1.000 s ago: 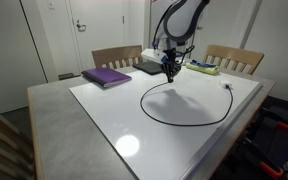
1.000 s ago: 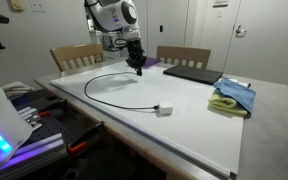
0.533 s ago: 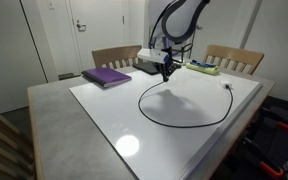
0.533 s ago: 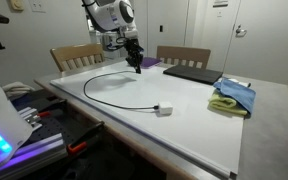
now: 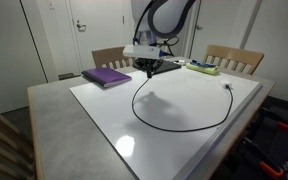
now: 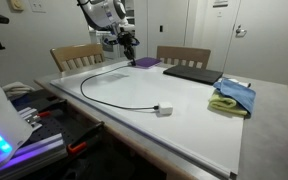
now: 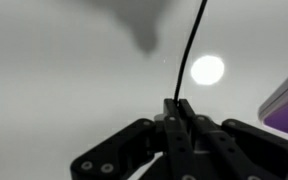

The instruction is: Move both ends of the charger to opposite sides

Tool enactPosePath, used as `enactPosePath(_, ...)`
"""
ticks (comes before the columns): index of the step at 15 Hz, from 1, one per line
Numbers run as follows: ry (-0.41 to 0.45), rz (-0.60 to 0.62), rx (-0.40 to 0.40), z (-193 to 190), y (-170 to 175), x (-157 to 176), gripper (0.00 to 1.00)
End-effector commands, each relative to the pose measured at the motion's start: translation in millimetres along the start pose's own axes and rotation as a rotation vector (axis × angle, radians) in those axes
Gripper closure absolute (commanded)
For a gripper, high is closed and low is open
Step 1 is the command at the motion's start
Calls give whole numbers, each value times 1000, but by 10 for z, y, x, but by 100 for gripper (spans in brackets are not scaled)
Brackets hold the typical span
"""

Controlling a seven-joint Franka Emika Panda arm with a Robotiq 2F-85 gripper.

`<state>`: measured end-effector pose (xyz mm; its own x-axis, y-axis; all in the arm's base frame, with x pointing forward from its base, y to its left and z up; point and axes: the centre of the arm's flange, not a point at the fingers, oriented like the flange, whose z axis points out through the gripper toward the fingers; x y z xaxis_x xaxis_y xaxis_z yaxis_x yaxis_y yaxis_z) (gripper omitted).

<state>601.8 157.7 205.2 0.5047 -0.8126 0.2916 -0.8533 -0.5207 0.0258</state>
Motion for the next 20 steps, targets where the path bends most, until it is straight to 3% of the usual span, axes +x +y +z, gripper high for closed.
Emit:
enactPosePath(1,4,-192,52,19,-370,-75,98)
enactPosePath(2,6,-245,64,19,-407,-87,98)
enactPosePath(3,1,-153,37,-56,-225,-129,91)
enactPosePath(11,4,-219,52,-7,-327,-150,91)
enactPosePath(12,4,-242,69,-15,-357,-160,98)
enactPosePath(20,-31,-638,261,-220,-1097,-640,98)
